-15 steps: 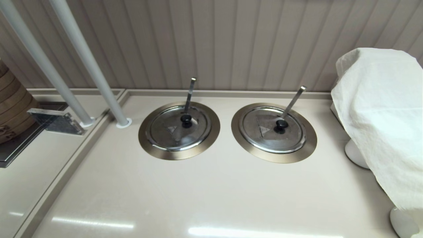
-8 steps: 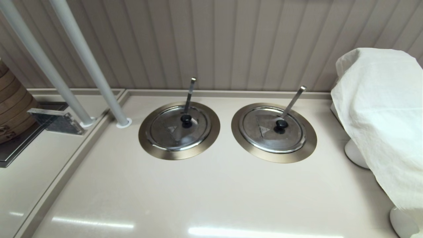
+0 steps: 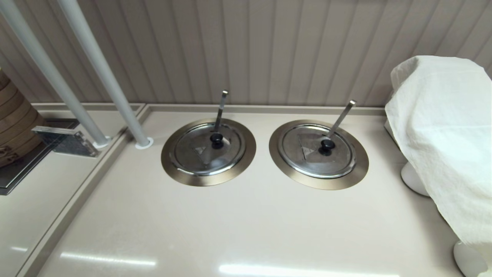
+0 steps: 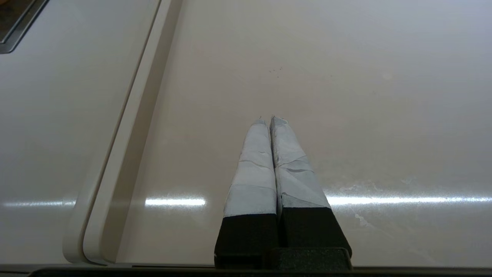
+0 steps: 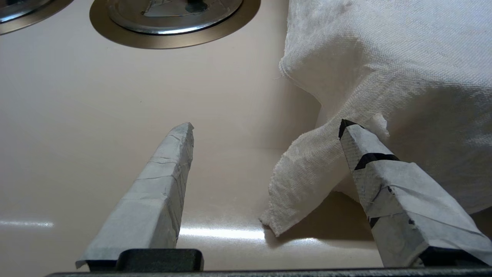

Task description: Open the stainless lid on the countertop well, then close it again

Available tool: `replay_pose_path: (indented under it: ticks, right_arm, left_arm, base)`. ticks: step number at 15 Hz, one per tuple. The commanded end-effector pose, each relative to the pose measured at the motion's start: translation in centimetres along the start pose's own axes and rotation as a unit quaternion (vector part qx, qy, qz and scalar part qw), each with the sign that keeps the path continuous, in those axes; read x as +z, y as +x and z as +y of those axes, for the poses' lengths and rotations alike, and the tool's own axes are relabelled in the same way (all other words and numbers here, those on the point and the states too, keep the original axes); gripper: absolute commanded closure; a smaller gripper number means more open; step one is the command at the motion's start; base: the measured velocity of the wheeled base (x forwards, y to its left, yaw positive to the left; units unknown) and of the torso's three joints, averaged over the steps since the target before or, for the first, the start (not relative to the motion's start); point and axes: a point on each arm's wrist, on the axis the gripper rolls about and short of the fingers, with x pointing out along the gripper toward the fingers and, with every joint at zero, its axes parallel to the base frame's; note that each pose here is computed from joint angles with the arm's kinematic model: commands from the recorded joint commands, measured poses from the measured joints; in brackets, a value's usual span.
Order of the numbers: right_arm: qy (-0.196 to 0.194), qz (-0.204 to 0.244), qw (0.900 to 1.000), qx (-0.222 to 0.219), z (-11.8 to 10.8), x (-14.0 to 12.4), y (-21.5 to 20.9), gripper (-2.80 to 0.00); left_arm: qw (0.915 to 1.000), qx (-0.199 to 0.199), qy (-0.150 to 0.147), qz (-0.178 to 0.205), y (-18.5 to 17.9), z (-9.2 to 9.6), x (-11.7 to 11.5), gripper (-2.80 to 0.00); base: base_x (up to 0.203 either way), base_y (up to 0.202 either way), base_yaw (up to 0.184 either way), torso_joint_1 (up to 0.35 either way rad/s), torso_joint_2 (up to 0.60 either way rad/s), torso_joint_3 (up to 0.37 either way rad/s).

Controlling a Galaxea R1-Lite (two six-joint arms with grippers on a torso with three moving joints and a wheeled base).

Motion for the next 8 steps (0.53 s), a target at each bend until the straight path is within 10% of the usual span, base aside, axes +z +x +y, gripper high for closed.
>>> replay_pose_path:
  ticks: [1,8]
  right_arm:
    - [-0.001,0.000,1.000,0.000,0.00,-0.01,0.00,-2.80]
    - [-0.006,0.000,1.000,0.001,0.00,-0.01,0.00,-2.80]
  left_arm:
    - [1.0000,0.000,-0.002,0.004,0.05,-0.01,-0.08,0.00]
    - [0.9999,0.002,-0.012,0.003,0.05,0.00,-0.05,0.00]
  base:
    - [0.000,0.000,0.000,0.000,0.00,0.000]
    - [0.000,0.000,0.000,0.000,0.00,0.000]
